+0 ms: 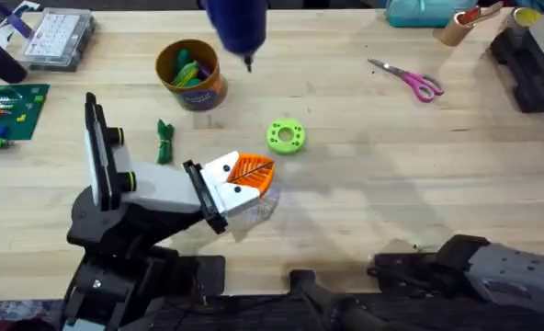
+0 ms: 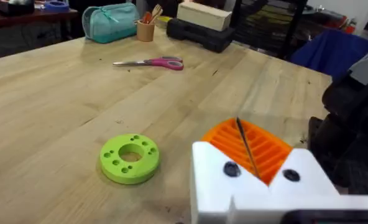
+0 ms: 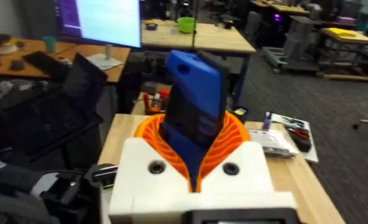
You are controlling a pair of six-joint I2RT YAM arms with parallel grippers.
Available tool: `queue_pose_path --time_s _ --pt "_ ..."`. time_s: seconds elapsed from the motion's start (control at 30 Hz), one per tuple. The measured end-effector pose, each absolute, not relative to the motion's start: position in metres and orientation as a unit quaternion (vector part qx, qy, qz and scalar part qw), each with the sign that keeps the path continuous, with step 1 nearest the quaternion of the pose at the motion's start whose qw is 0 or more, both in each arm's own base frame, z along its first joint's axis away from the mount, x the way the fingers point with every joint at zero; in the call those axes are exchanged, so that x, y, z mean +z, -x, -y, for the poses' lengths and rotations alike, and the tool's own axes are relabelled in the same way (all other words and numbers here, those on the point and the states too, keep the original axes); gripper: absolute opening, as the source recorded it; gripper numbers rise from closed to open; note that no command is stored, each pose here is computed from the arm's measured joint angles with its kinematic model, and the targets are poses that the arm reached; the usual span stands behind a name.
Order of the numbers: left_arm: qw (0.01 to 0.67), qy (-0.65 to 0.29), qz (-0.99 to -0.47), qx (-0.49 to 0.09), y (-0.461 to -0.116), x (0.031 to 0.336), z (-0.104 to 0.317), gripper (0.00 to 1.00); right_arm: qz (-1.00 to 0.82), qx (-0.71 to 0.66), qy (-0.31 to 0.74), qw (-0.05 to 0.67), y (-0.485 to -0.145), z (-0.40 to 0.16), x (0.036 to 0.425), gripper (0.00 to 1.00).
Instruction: Pick up the gripper from the table and insert it into the empty holder that is missing its gripper. Then pick up a screw, insert it into the mounting hole, and use the screwdriver to tighten it. Finally, clean up the table by picking up the vegetable and placing it into the bucket.
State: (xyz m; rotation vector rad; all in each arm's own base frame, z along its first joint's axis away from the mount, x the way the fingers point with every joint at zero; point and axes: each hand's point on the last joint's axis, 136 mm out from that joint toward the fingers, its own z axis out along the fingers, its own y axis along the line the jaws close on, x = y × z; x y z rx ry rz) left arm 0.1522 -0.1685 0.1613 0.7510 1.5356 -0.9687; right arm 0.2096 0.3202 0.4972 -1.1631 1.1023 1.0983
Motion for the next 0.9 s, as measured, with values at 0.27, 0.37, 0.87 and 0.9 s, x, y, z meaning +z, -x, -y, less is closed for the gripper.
queue_pose_path --time_s 0.27,0.37,0.87,0.9 --pt "0.555 -0.318 -0.650 -0.410 -0.152 0.161 0.169 0.018 -0.442 0.486 0.513 0.553 -0.191 -0.337 0.485 0.027" --pt "0.555 -0.318 -0.650 -0.410 -0.152 0.161 0.169 0.018 -0.429 0.489 0.517 0.556 -0.188 -0.342 0.480 0.027" --pt "0.555 -0.318 -0.650 -0.410 -0.152 0.161 0.169 0.018 -0.409 0.503 0.528 0.548 -0.176 -0.358 0.444 0.027" --pt "0.555 -0.318 -0.650 -0.410 -0.152 0.161 0.169 0.018 -0.406 0.503 0.528 0.550 -0.176 -0.358 0.443 0.027"
